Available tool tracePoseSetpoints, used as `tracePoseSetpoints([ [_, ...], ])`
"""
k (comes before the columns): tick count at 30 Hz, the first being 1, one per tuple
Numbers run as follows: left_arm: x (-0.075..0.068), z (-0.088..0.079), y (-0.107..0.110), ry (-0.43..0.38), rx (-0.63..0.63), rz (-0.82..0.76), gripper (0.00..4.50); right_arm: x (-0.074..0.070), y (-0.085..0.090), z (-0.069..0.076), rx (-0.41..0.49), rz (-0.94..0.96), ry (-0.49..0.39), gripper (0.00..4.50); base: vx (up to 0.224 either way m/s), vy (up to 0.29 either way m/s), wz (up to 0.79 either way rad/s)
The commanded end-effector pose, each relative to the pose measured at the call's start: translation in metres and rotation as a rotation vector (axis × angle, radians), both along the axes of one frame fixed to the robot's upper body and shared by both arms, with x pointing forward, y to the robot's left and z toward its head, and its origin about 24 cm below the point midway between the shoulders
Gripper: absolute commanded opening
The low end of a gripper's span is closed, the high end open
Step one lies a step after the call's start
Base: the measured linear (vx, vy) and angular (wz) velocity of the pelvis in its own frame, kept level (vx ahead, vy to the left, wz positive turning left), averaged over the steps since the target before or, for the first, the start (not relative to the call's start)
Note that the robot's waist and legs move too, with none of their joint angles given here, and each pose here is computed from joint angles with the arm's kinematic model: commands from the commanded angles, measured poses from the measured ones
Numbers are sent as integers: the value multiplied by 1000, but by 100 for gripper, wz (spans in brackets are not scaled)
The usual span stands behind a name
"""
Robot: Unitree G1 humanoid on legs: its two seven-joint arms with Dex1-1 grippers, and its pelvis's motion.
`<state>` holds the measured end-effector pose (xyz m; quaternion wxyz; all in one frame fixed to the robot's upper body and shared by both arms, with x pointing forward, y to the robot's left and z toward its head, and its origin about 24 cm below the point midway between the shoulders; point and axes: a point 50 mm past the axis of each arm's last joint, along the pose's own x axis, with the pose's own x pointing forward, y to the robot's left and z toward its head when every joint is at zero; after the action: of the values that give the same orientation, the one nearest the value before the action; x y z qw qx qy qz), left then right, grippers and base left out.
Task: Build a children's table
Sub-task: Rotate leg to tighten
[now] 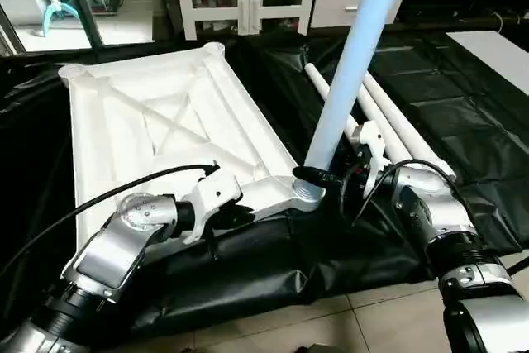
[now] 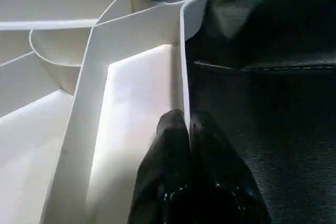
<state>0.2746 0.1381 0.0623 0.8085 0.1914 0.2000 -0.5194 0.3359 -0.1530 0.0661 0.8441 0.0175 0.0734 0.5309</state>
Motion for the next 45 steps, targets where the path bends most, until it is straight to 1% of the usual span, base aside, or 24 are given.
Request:
tracePoseSetpoints([
  [1,-8,-7,-7,54,0,-63,0,4,-17,7,7,-72,-15,254,0,0,0],
  [6,-3,-4,-8,41,-3,-47,0,8,-20,4,-31,-135,9,211,0,0,0],
  [9,0,-5,-10,37,1,-9,0,13,-20,-4,-95,-275,6,197,0,0,0],
  [12,4,-7,-11,43,18,54,0,15,-14,-11,-102,-386,31,192,0,0,0],
  [13,11,-10,-14,49,39,170,0,18,-4,-19,-115,-525,57,192,0,0,0],
  [14,11,-10,-14,49,39,170,0,18,-4,-19,-115,-525,57,191,0,0,0],
  [15,26,-10,-19,45,24,389,0,19,10,-30,-126,-678,114,191,0,0,0],
  [16,31,-9,-24,42,-1,459,0,19,20,-35,-111,-726,156,191,0,0,0],
  [17,31,-9,-25,42,-5,467,0,19,22,-36,-109,-733,161,190,0,0,0],
  [19,38,-5,-46,40,-64,521,0,16,56,-43,-59,-782,233,190,0,0,0],
  [20,39,-4,-50,38,-67,521,0,15,63,-43,-54,-782,237,190,0,0,0],
  [21,40,-1,-62,33,-80,499,0,12,82,-43,-54,-733,238,190,0,0,0],
  [23,39,1,-68,34,-86,481,0,11,91,-41,-55,-705,227,190,0,0,0],
  [26,38,2,-68,35,-83,465,0,12,89,-38,-52,-698,205,190,0,0,0],
  [28,35,1,-59,21,-67,422,0,16,79,-32,-17,-672,178,190,0,0,0],
  [30,30,-3,-51,9,-47,350,0,15,73,-24,48,-568,158,190,0,0,0],
  [31,30,-3,-51,12,-44,348,0,15,73,-24,50,-565,155,190,0,0,0],
  [33,26,-7,-41,21,-14,318,0,15,67,-18,62,-513,113,246,0,0,0],
  [34,21,-9,-31,21,-1,260,0,16,55,-12,46,-475,62,260,0,0,0],
  [39,3,-3,-9,25,4,48,0,16,19,4,31,-338,-8,302,0,0,0],
  [40,2,-3,-9,27,5,45,0,16,18,5,27,-333,-13,305,0,0,0],
  [42,-1,-2,-1,43,26,18,0,13,2,11,-28,-260,-61,322,0,0,0],
  [44,-2,-2,2,47,31,11,0,10,-4,14,-35,-226,-69,322,0,0,0],
  [45,-3,-1,5,50,32,3,0,7,-15,17,-24,-188,-71,322,0,0,0],
])
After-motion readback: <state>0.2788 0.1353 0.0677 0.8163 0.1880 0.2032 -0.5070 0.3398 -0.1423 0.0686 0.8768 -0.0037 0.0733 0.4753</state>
